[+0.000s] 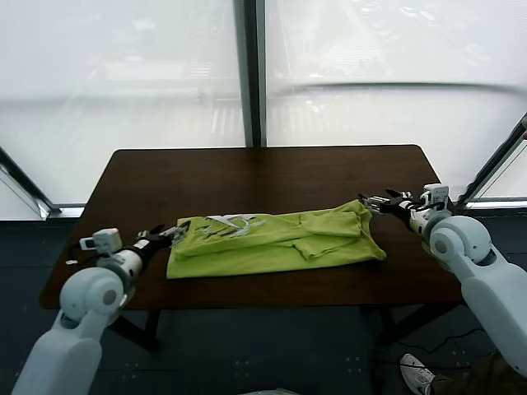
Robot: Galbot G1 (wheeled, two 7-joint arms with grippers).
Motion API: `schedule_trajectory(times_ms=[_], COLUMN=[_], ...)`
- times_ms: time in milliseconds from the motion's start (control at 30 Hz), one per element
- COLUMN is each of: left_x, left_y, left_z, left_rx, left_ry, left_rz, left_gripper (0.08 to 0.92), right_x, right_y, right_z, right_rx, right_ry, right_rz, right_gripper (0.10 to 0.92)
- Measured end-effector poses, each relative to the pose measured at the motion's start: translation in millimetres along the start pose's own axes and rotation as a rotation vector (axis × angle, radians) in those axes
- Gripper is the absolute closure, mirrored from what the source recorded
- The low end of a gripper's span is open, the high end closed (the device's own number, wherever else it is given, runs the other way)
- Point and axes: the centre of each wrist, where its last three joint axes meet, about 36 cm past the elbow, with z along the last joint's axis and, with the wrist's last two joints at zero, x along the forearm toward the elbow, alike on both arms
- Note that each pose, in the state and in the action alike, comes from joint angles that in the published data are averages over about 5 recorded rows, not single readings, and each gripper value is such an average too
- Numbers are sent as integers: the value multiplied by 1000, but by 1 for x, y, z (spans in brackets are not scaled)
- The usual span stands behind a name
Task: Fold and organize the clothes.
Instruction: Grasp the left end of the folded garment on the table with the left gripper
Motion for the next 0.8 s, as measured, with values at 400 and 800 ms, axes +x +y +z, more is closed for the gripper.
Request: schedule_trajectory(times_ms=[400, 800], left_x=[-18, -18], left_y=[5, 5], left_z=[9, 13], left_rx=[16, 20], left_ry=[50, 53], left_rz=[-5, -7], left_gripper=[149, 700], right_x=[-29, -29], right_y=[17, 18], right_z=[16, 19], right_rx=[-51, -55], right_ry=[26, 32], right_rz=[-21, -23], right_gripper=[188, 837])
